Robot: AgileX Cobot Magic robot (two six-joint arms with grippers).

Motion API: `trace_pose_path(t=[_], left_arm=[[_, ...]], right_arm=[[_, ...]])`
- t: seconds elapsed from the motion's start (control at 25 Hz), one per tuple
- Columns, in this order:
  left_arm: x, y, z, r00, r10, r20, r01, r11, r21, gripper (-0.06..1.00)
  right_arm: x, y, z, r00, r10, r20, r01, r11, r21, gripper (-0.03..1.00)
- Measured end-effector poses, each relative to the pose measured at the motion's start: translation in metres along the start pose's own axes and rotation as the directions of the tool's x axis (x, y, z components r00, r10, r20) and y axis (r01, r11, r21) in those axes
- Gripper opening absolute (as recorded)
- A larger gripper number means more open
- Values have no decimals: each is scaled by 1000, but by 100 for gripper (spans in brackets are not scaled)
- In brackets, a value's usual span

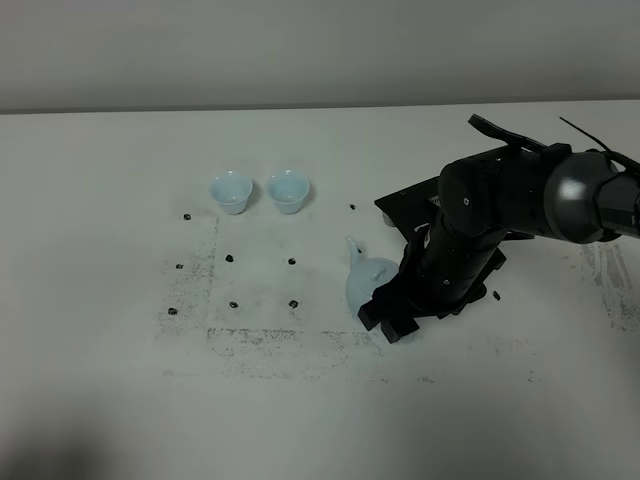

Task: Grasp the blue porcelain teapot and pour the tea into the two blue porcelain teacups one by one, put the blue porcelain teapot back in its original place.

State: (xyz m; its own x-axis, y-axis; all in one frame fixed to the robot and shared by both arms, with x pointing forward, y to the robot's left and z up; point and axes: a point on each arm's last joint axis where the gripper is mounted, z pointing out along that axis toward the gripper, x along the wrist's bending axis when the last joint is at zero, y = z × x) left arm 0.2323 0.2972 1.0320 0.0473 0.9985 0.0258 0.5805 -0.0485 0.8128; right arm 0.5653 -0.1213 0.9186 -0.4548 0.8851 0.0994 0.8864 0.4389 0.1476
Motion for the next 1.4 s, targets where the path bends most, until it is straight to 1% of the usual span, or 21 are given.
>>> trace_pose_path(t=[0.4,1.4], left_arm=[[0,0,0,1000,0,0,0,1000,0,61],[0,0,0,1000,0,0,0,1000,0,61]], right_arm=[[0,2,0,1000,5,-3,-5,1000,-16,59],[2,2,0,1000,20,-18,-21,1000,-22,59]])
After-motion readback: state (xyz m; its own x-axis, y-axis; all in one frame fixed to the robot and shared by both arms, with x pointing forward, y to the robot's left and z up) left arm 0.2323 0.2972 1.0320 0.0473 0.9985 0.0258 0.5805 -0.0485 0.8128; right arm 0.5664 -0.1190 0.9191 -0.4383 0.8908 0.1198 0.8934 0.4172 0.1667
